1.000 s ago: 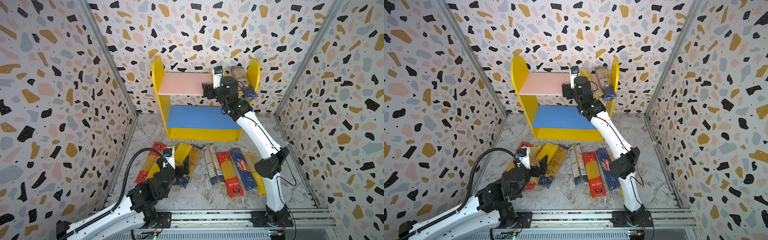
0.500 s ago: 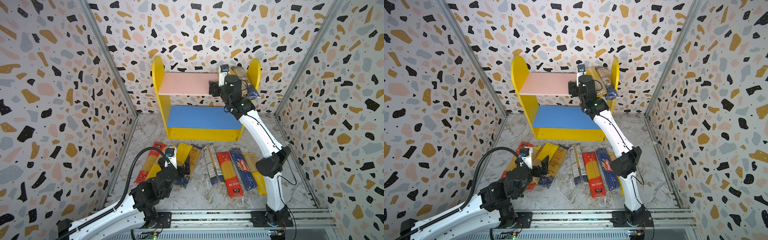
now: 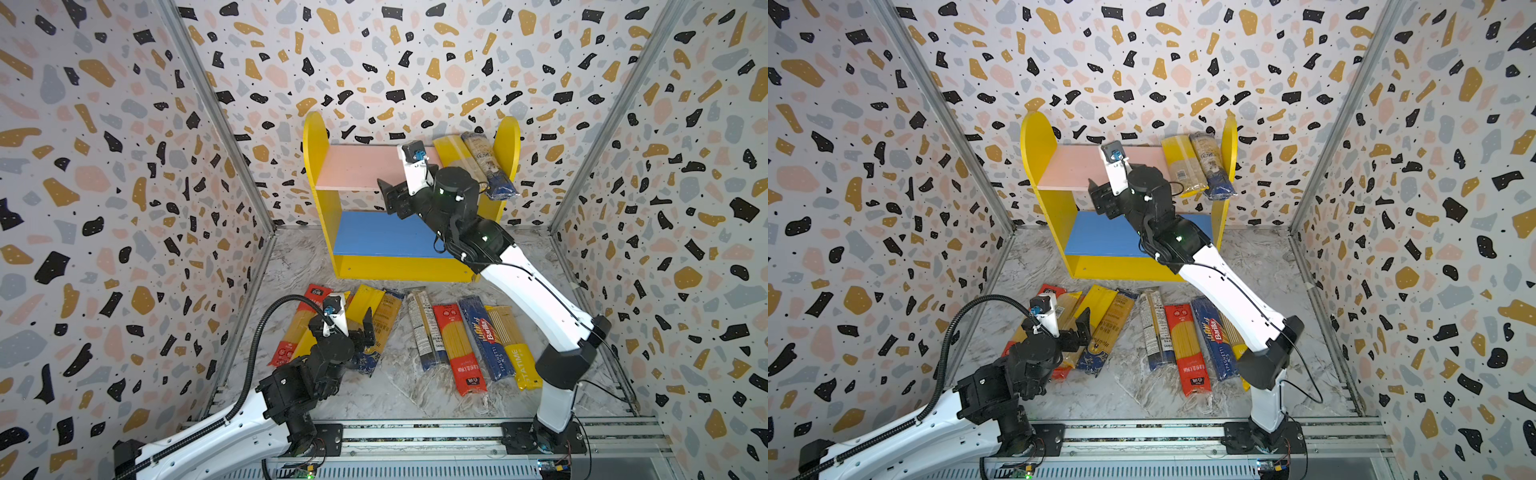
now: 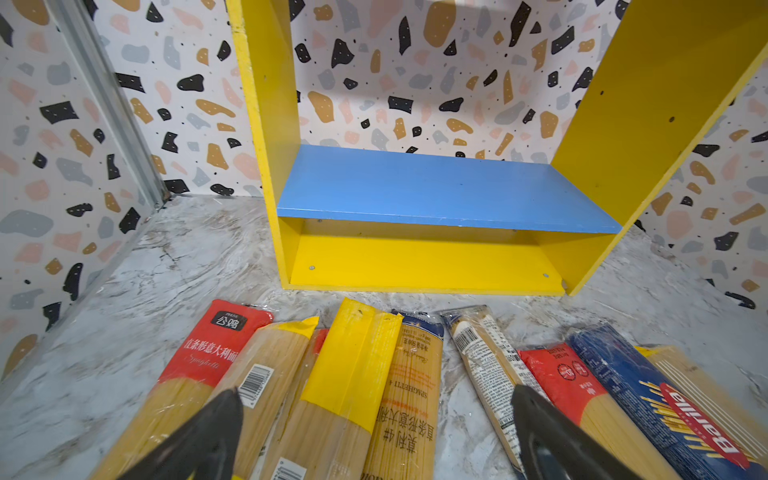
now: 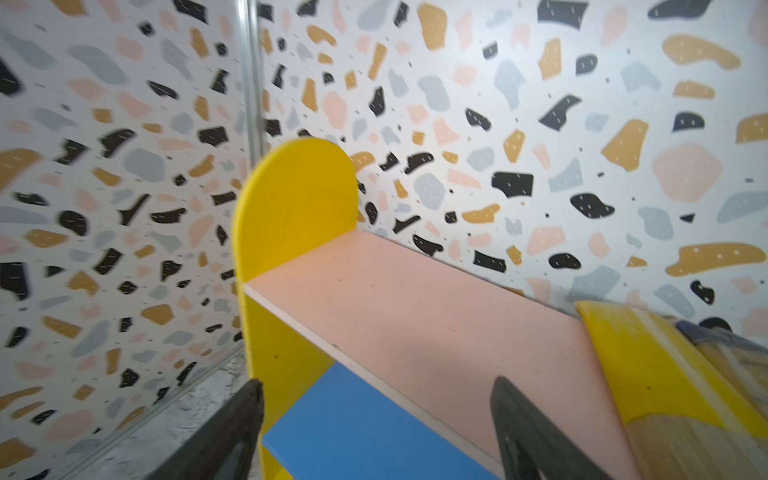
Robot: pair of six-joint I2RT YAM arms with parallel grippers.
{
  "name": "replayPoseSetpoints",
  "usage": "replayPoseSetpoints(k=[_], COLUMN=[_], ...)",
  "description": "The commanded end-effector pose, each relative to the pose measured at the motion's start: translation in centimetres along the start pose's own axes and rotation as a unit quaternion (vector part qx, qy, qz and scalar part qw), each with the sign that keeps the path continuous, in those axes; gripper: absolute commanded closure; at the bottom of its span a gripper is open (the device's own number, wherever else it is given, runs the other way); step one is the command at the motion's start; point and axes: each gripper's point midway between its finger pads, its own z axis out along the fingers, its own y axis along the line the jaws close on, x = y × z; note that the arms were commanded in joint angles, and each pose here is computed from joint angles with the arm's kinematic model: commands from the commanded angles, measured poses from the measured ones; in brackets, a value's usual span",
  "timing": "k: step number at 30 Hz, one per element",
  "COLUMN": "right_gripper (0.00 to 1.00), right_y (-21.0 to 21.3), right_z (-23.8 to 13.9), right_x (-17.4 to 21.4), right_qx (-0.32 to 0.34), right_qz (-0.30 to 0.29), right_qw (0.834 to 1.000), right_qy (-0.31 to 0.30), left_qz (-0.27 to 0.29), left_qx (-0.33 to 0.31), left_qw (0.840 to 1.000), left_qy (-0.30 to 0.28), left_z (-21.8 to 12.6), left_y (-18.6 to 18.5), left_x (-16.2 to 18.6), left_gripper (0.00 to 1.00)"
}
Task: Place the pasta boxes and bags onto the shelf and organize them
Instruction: 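Open the right gripper and draw it back from the shelf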
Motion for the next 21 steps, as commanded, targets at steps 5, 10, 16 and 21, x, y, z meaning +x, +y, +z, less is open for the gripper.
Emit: replayPoseSetpoints(k=[5, 10, 16, 21], right_gripper=[0.14, 0.13, 0.12, 0.09], right_y=[-6.8, -9.9, -12.3, -13.2], right_z=[-10.8, -16.1, -22.1, -25.3], right_x=[-4.9, -1.1, 6.3, 11.3], right_qx=[0.102, 0.166, 0.219, 0.244], right_qz=[0.016, 0.033, 0.077, 0.102], right_qw=[0.992, 0.985, 0.972, 0.960], right_qy=[-0.065, -0.027, 0.037, 0.087], left_qz=[-0.016, -0.022, -0.017, -0.002], left_qx=[-0.011, 0.021, 0.052, 0.072], left_qw=[1.000, 0.999, 0.996, 0.992], left_qy=[-0.004, 0.020, 0.075, 0.106], left_z=[0.5, 1.7, 3.6, 4.1], left_y=[-0.3, -2.7, -6.5, -10.1], left_x=[0.0, 1.4, 4.1, 6.7], left_gripper=[0.00, 0.00, 0.01, 0.01])
